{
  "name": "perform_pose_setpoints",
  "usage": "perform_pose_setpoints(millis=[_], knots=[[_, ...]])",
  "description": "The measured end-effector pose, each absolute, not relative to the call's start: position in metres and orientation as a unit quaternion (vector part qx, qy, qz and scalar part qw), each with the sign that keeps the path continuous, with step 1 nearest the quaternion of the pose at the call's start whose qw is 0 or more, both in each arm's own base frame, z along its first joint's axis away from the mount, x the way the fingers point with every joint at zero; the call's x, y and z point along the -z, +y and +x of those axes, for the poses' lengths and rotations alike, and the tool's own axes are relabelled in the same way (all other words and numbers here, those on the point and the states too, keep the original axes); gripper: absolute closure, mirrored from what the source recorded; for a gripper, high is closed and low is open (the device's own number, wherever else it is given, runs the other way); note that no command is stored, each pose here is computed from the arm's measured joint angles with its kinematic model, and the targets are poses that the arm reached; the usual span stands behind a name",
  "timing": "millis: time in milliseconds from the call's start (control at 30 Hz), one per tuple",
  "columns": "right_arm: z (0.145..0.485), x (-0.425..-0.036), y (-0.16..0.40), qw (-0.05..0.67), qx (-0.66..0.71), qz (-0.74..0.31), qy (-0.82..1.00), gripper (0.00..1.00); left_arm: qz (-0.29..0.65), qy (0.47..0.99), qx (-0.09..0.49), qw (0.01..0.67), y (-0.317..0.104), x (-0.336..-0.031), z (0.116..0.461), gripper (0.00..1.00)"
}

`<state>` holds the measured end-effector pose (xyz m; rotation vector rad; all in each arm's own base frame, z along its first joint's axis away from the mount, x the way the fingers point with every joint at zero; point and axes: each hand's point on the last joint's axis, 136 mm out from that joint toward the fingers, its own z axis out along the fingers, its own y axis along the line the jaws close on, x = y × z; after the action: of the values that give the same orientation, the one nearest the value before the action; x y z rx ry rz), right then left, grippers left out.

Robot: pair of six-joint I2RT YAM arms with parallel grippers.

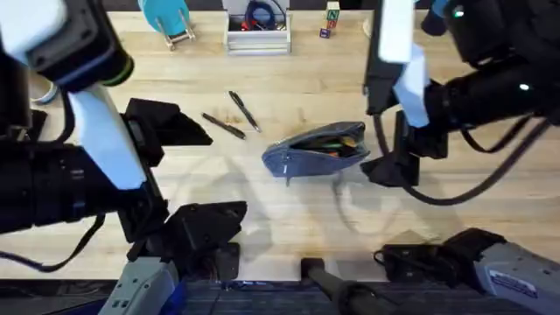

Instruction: Unzip the bag, pick up the pens from the table one at a time and place them inside, then zip the bag closed.

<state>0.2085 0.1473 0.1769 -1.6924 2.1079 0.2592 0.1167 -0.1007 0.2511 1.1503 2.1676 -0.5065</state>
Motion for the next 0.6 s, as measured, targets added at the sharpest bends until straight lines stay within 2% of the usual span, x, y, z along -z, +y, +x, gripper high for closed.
perform_pose_setpoints(millis=[600], knots=[[0.176,-0.2,0.117,0.292,-0.089,-0.509,0.805,0.005,0.436,0.822,0.192,0.313,-0.101,-0.251,0.117,0.005]])
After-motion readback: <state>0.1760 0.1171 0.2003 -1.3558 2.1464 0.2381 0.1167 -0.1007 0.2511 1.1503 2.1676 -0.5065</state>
